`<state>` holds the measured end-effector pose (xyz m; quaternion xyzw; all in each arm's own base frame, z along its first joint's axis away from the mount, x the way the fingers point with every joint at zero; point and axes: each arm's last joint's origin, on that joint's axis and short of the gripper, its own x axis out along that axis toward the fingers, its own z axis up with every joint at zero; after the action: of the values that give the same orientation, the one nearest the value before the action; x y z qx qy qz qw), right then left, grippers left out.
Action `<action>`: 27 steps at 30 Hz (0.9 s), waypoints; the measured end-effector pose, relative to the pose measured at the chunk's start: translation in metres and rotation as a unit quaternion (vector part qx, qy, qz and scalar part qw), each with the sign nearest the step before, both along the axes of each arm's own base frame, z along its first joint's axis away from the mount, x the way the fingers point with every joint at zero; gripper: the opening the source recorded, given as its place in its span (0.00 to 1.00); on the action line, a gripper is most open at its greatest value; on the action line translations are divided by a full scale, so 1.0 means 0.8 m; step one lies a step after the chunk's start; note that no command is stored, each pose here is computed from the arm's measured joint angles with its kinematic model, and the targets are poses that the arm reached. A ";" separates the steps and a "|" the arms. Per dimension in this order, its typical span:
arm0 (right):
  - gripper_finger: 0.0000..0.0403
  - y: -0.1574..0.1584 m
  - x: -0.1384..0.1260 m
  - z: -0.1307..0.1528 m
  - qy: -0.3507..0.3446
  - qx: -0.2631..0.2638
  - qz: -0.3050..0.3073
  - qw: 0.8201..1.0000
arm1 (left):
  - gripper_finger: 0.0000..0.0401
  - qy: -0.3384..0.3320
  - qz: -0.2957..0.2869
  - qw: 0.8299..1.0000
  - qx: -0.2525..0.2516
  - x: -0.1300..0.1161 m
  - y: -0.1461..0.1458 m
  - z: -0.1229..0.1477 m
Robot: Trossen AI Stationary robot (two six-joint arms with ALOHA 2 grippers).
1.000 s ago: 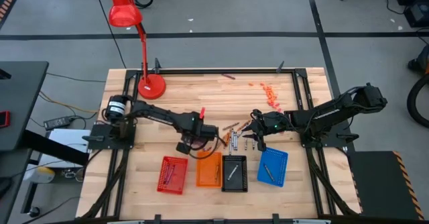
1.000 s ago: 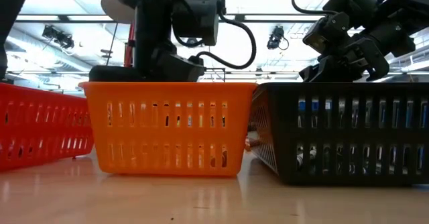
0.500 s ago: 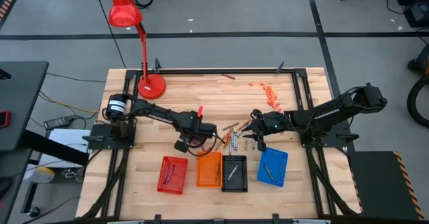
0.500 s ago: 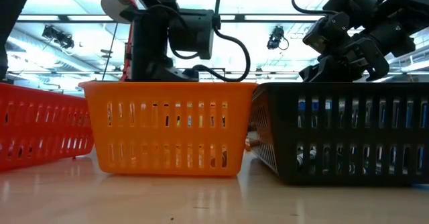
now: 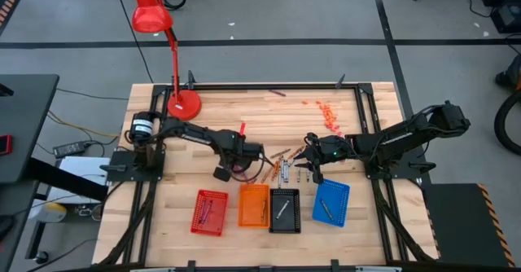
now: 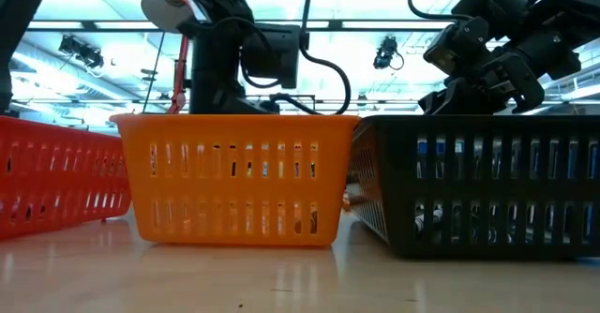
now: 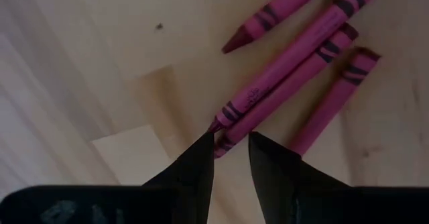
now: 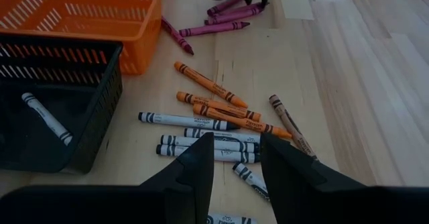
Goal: Sort crayons
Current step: Put the violet crayon into the red bin
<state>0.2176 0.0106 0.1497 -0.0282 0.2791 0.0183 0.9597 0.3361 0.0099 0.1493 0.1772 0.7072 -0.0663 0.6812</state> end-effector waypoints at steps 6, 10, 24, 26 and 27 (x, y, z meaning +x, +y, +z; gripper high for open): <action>0.31 0.000 0.000 0.000 0.000 0.000 0.000 1.000 | 0.26 0.007 -0.024 1.000 -0.015 0.000 0.009 -0.002; 0.31 0.000 0.000 0.000 0.000 0.000 0.000 1.000 | 0.26 0.015 -0.050 0.998 -0.024 0.001 0.007 -0.007; 0.31 0.000 0.000 0.000 0.000 0.000 0.000 1.000 | 0.21 0.013 -0.067 0.997 -0.025 0.002 0.002 -0.008; 0.31 0.000 0.000 0.000 0.000 0.000 0.000 1.000 | 0.17 0.013 -0.067 0.997 -0.026 0.002 0.001 -0.008; 0.31 0.000 0.000 0.000 0.000 0.000 0.000 1.000 | 0.15 0.013 -0.067 0.997 -0.026 0.003 0.001 -0.008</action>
<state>0.2176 0.0106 0.1497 -0.0282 0.2789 0.0183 0.9597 0.3381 0.0104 0.1428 0.2053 0.7008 -0.1324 0.6703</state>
